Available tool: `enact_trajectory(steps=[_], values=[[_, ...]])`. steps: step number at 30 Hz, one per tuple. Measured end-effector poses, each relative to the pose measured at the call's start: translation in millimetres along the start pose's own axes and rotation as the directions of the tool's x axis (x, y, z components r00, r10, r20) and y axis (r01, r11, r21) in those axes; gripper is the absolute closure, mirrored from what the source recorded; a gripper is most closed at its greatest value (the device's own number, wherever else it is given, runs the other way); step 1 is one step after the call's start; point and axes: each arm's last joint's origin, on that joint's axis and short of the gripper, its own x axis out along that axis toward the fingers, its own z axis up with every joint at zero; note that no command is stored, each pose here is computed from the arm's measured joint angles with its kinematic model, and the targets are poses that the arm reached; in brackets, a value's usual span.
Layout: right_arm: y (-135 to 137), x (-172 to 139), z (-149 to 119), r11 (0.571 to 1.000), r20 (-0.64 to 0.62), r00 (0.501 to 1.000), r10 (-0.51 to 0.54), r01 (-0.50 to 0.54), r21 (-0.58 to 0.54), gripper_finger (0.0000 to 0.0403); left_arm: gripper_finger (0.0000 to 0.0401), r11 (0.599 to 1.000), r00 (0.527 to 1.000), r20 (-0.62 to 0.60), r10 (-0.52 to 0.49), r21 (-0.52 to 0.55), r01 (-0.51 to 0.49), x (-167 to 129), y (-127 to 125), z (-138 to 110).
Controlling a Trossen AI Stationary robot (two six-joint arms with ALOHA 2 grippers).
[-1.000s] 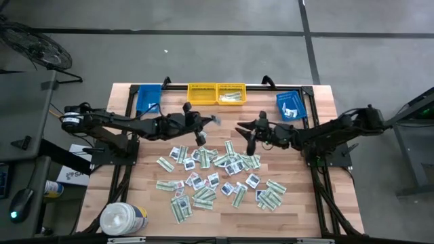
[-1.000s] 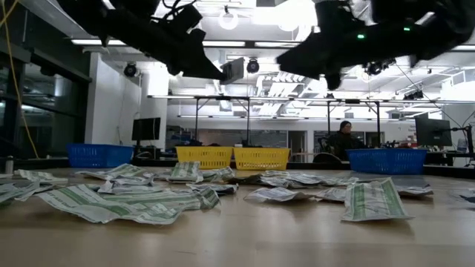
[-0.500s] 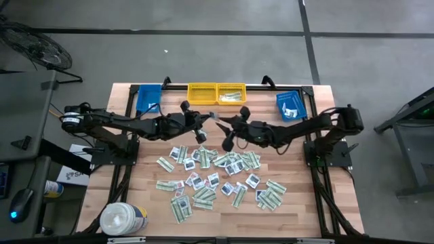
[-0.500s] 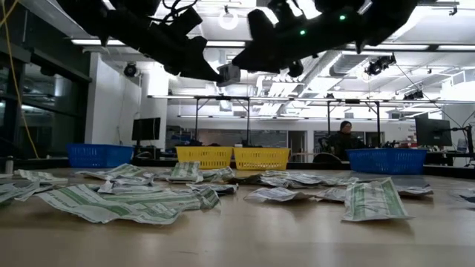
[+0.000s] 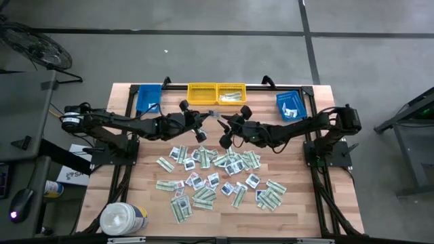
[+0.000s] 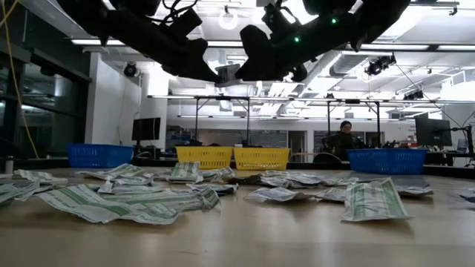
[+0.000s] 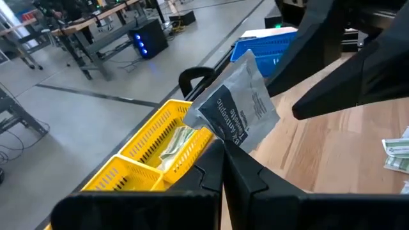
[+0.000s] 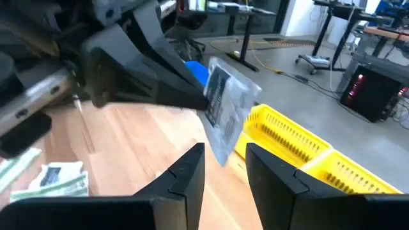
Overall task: Pick & Place First Aid Supplies
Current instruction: Put the black towelette pack into the right blue bin
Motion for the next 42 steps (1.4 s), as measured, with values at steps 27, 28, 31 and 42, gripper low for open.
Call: enact_trajectory(steps=[27, 28, 31, 42], values=[[-24, 18, 11, 0.963, 0.070, 0.963, 0.260, -0.264, 0.047, 0.0374, 0.0401, 0.999, 0.999, 0.006, -0.048, 0.014, 0.048, 0, -1, 0], [-24, 18, 11, 0.964, 0.069, 0.963, 0.260, -0.264, 0.043, 0.0388, 0.0401, 0.999, 0.999, 0.006, -0.052, 0.015, 0.052, 0, -1, 0], [-24, 18, 10, 0.964, 0.069, 0.963, 0.261, -0.264, 0.036, 0.0394, 0.0400, 0.998, 0.998, 0.007, -0.066, 0.015, 0.066, 0, -1, 0], [-27, 19, 8, 0.973, 0.042, 0.974, 0.221, -0.223, 0.055, 0.0400, 0.0301, 0.996, 0.999, -0.003, -0.043, 0.083, 0.043, 0, -1, -1]])
